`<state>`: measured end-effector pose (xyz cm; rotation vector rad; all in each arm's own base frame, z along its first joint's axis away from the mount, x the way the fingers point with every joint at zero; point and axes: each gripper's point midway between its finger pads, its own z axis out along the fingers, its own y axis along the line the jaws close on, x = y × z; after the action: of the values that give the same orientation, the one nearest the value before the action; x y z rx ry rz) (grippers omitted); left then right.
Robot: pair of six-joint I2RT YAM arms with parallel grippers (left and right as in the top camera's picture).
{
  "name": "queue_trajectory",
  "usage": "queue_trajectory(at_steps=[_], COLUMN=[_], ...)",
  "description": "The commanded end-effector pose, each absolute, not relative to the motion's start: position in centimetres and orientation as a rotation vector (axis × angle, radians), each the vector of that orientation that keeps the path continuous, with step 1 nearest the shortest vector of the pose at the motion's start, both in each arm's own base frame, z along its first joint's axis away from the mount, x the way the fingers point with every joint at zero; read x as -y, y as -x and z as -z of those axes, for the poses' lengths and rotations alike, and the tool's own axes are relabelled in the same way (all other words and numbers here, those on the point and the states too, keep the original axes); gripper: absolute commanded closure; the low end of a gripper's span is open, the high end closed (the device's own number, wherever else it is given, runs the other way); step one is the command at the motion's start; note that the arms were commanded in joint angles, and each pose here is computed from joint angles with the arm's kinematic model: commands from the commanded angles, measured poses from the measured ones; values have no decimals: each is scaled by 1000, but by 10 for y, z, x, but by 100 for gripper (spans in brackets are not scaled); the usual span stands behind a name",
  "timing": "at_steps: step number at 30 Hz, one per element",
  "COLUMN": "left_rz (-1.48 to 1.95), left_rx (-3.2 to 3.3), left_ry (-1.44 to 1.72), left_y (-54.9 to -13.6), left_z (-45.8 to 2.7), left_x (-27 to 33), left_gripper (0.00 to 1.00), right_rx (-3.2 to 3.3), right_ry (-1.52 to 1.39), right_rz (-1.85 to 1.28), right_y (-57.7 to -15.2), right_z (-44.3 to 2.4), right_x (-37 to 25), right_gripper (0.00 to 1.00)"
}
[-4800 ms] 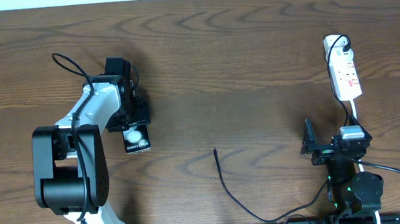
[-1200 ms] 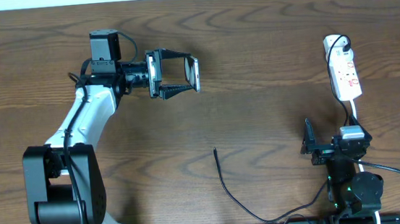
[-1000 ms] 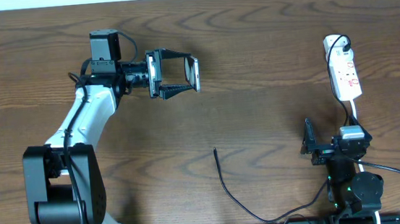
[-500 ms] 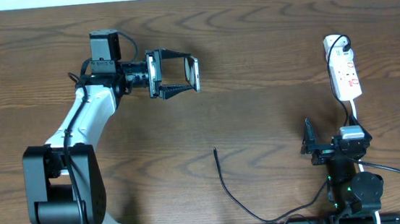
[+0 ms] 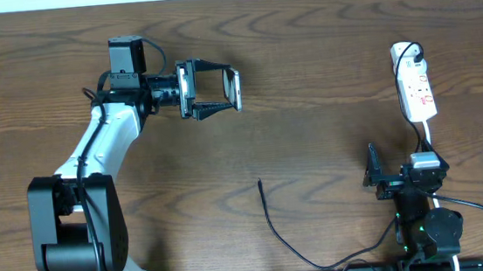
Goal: Plug charger to phone and switch on socket
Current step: 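Hold the phone upright with the left gripper, rotating it slightly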
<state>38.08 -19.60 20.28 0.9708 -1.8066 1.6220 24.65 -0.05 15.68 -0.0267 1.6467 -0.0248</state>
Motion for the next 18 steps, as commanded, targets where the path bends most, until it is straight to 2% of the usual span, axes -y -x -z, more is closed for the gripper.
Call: queue_trajectory(at_steps=[1, 18], left_rz=[-1666, -1671], left_rx=[1809, 1818], left_ry=[-893, -895], left_y=[-375, -375], left_z=[-225, -225], left_x=[196, 195], left_gripper=[92, 93], right_rx=[-1646, -1647], right_ry=[24, 25], right_rz=[12, 12], right_y=[-246, -246], right_z=[-156, -156], right_x=[-2, -2], right_gripper=[1, 1])
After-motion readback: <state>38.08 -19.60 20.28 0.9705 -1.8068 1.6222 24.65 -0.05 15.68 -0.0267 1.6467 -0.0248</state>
